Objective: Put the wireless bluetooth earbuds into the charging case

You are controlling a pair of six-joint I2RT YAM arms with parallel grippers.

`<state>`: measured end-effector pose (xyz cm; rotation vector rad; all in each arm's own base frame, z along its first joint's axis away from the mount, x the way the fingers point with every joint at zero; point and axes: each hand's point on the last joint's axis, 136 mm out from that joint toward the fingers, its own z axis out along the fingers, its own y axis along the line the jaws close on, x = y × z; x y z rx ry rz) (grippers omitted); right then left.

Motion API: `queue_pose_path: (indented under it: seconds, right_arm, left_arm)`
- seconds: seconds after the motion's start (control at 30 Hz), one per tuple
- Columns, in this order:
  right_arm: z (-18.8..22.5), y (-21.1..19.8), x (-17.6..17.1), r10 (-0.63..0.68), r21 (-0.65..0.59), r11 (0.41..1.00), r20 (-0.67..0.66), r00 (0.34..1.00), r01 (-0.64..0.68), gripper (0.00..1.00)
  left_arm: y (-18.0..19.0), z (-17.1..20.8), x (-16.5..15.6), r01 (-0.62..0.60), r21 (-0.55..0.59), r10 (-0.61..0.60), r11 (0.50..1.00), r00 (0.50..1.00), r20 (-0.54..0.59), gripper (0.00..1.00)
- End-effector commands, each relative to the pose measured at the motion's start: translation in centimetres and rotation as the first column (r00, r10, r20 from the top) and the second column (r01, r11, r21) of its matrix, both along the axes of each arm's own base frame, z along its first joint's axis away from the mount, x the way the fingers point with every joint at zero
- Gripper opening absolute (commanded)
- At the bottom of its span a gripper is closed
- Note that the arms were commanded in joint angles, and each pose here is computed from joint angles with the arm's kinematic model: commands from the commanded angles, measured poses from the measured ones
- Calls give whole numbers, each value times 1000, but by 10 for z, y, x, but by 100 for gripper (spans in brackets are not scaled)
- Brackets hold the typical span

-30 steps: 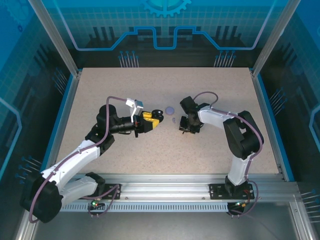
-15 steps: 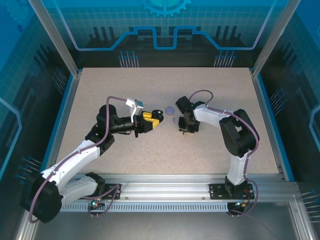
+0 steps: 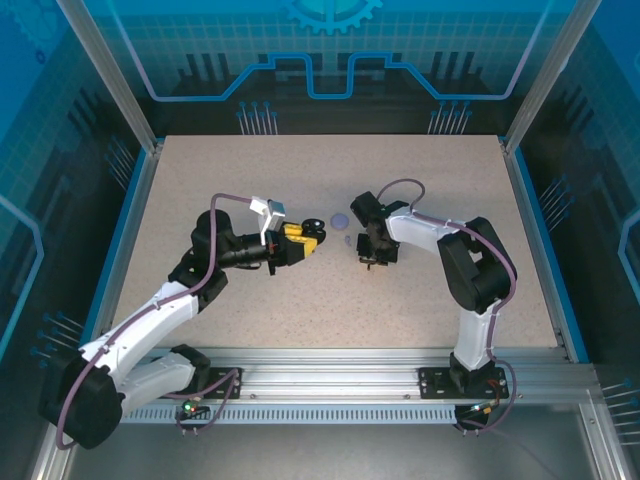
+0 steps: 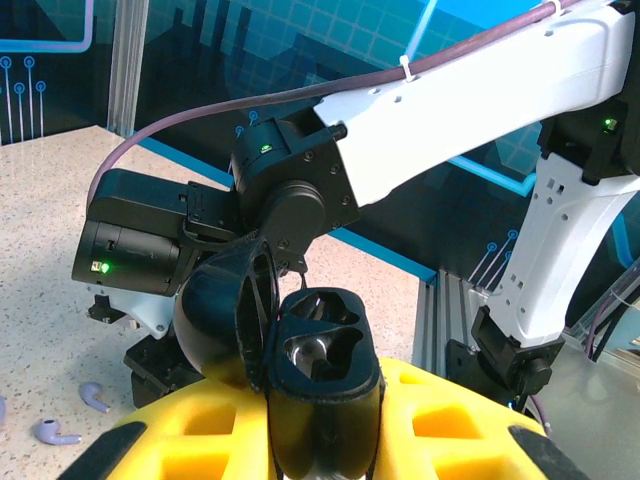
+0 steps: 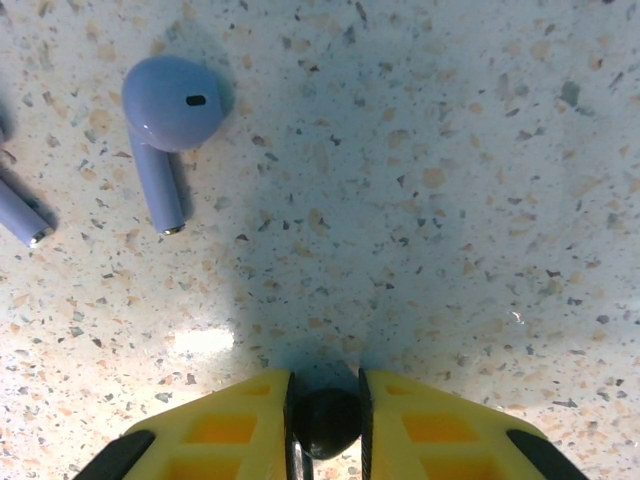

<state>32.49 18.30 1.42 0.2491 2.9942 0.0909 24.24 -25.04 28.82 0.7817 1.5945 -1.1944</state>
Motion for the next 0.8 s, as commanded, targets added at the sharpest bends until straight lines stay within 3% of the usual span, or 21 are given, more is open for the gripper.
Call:
queue_pose_path:
  seconds: [0.0,0.43,0.77]
  right_arm:
    - [-1,14,-3,51,28,998,24,998,-51,22]
    - [31,10,9,75,62,994,165,983,-87,23]
    - [31,7,11,73,78,993,175,982,-87,23]
  left_arm:
    - [4,4,0,-19,-9,19,1000,1000,5,13]
    - [6,-13,10,-70,6,70,998,996,-55,13]
    - [4,-32,18,-90,30,93,996,989,-119,13]
